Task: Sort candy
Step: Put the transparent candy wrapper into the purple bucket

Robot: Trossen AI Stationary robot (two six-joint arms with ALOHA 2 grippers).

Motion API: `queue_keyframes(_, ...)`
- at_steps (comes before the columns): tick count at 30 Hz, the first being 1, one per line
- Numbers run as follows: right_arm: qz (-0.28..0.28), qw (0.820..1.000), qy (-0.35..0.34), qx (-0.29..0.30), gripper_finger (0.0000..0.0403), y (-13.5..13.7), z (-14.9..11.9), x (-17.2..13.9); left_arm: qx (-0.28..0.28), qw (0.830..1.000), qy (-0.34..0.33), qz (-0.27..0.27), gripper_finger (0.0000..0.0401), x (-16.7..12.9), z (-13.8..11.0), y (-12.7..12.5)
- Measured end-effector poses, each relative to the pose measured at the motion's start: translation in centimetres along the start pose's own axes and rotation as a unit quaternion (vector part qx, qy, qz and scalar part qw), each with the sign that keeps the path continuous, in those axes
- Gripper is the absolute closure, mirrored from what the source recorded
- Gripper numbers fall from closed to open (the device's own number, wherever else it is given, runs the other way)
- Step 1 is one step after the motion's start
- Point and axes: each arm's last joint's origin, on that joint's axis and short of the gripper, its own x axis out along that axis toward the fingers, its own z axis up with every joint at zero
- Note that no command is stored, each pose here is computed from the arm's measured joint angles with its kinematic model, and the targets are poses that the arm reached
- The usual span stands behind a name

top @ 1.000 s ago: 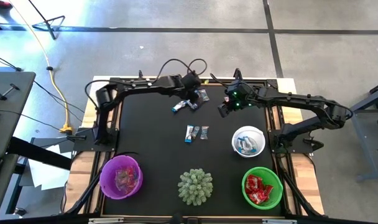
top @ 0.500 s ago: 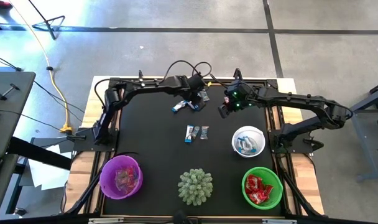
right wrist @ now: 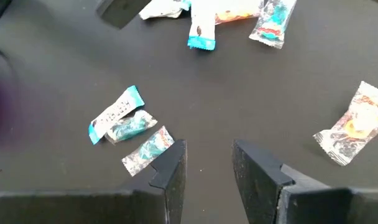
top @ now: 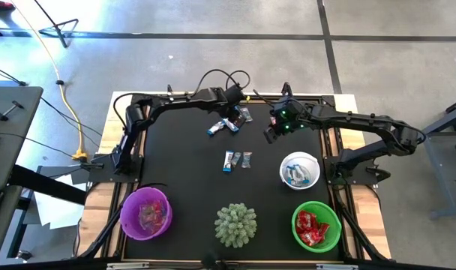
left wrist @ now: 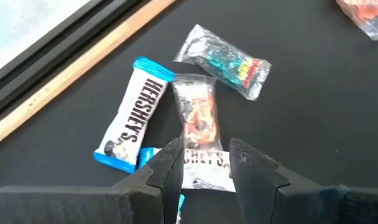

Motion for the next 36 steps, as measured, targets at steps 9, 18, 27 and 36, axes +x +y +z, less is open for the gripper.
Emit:
queue_keyframes(9,0.006,1.000,0.003,-0.003,0.0279,0.0,0.0,0.0,0.001,1.000,0.002,-0.020,0.0284,0.6,0.1,0.2)
queue_keyframes(18,0.006,1.000,0.003,-0.005,0.0279,0.0,0.0,0.0,-0.004,1.000,0.003,-0.028,0.0284,1.9,0.0,0.1)
queue_keyframes(27,0.008,1.000,0.004,-0.005,0.0279,0.0,0.0,0.0,-0.006,1.000,0.005,-0.030,0.0284,3.3,-0.1,0.2)
queue_keyframes(36,0.008,1.000,0.004,-0.003,0.0279,0.0,0.0,0.0,-0.007,1.000,0.009,-0.027,0.0284,3.2,-0.2,0.3)
